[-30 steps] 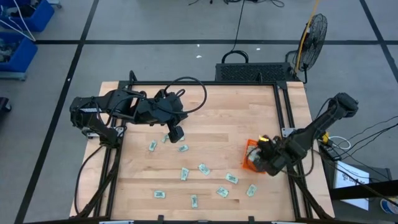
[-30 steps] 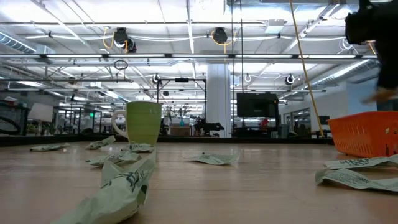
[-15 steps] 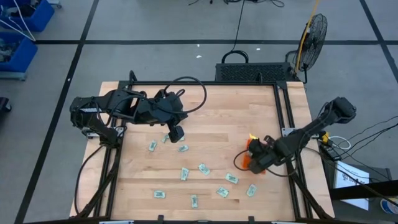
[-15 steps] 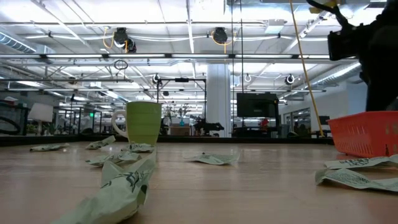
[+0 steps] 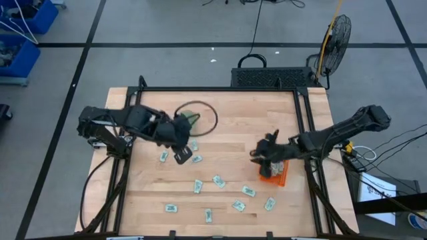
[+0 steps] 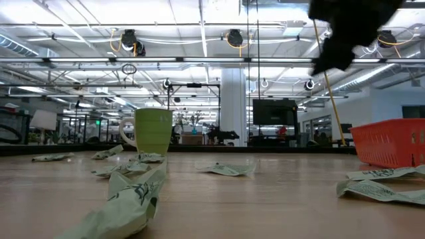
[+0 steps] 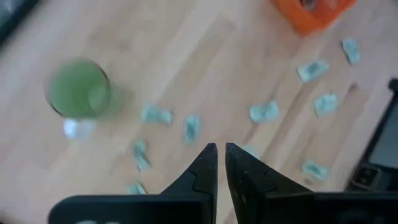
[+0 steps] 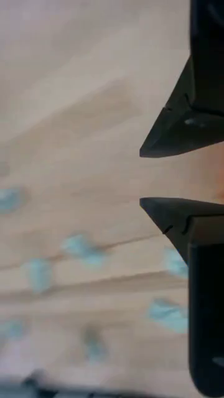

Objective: Pick and place Stevia / Truvia into bins
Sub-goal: Put the stevia packet into the orange basket

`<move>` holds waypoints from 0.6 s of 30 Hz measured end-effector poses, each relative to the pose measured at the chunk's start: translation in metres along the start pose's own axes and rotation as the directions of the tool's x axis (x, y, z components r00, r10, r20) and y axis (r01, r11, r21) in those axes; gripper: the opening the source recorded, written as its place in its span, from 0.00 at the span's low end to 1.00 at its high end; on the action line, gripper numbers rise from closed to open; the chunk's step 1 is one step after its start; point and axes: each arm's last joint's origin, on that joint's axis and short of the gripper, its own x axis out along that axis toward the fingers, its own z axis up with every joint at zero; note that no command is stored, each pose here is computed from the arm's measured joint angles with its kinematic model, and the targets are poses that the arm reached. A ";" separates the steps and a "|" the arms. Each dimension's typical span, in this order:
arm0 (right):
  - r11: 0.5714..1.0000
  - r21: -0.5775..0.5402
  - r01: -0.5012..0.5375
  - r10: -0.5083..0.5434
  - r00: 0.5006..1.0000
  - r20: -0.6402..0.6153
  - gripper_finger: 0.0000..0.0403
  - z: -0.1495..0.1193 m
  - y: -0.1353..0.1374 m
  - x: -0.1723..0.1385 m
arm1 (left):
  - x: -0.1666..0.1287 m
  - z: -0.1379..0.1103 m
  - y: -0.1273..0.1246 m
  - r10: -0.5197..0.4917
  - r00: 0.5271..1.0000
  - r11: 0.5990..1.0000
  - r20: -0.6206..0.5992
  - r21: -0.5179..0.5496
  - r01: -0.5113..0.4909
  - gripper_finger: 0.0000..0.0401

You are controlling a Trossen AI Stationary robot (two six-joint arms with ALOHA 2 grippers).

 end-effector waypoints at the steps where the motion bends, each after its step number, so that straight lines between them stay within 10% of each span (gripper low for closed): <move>1: 1.000 -0.008 -0.021 0.021 0.998 0.062 0.27 0.008 -0.001 0.001 | 0.006 -0.003 -0.001 0.002 1.000 1.000 -0.025 -0.015 -0.002 0.11; 8: 0.974 -0.095 -0.207 0.228 0.889 0.398 0.27 0.059 -0.009 0.006 | 0.054 -0.030 0.000 0.098 0.966 0.984 -0.240 -0.122 -0.131 0.32; 18: 0.985 -0.033 -0.169 0.158 0.814 0.558 0.27 0.082 -0.034 0.003 | 0.084 -0.092 0.061 0.293 0.856 0.916 -0.425 -0.130 -0.378 0.46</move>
